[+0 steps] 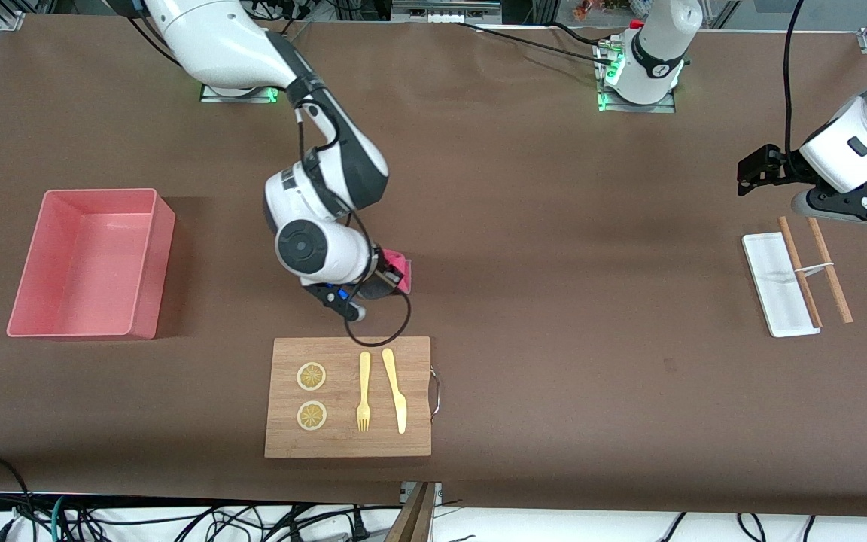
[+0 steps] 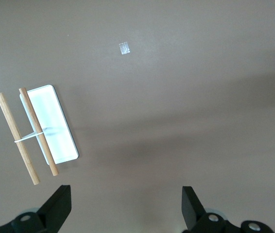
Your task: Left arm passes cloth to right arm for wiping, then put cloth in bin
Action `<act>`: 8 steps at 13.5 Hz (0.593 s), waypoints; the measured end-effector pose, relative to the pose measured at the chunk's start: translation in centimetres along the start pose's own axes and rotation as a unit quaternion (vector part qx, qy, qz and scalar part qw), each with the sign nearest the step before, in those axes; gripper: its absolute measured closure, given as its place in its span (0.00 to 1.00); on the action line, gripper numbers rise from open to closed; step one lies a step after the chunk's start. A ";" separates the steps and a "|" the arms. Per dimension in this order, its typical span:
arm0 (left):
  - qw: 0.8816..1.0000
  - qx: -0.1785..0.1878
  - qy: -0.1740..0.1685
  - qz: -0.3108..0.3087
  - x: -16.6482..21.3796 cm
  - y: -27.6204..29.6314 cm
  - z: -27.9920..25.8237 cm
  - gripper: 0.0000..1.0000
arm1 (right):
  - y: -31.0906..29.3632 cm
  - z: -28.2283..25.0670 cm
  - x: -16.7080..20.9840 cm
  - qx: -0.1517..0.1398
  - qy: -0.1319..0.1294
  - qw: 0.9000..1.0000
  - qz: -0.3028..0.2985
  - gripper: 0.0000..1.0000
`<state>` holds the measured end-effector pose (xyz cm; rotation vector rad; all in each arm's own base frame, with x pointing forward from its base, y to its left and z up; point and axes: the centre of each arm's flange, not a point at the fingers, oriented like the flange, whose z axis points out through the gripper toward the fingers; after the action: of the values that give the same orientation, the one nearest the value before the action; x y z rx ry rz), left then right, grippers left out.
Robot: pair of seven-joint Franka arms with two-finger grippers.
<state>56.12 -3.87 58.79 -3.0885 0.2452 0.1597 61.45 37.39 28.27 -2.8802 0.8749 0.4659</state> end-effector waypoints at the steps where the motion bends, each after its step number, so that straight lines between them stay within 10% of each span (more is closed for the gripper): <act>1: 1.000 0.000 0.000 0.000 0.0 0.0 0.0 0.00 | 1.4 -0.4 2.0 -0.007 -0.009 1.000 -0.008 0.98; 8: 1.000 0.000 0.000 0.000 0.0 0.0 0.0 0.00 | 13.7 -3.2 14.1 -0.044 -0.106 0.989 -0.095 0.98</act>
<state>56.12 -3.86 58.77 -3.0884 0.2450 0.1604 65.80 18.03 26.80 -2.8829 0.5544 0.7903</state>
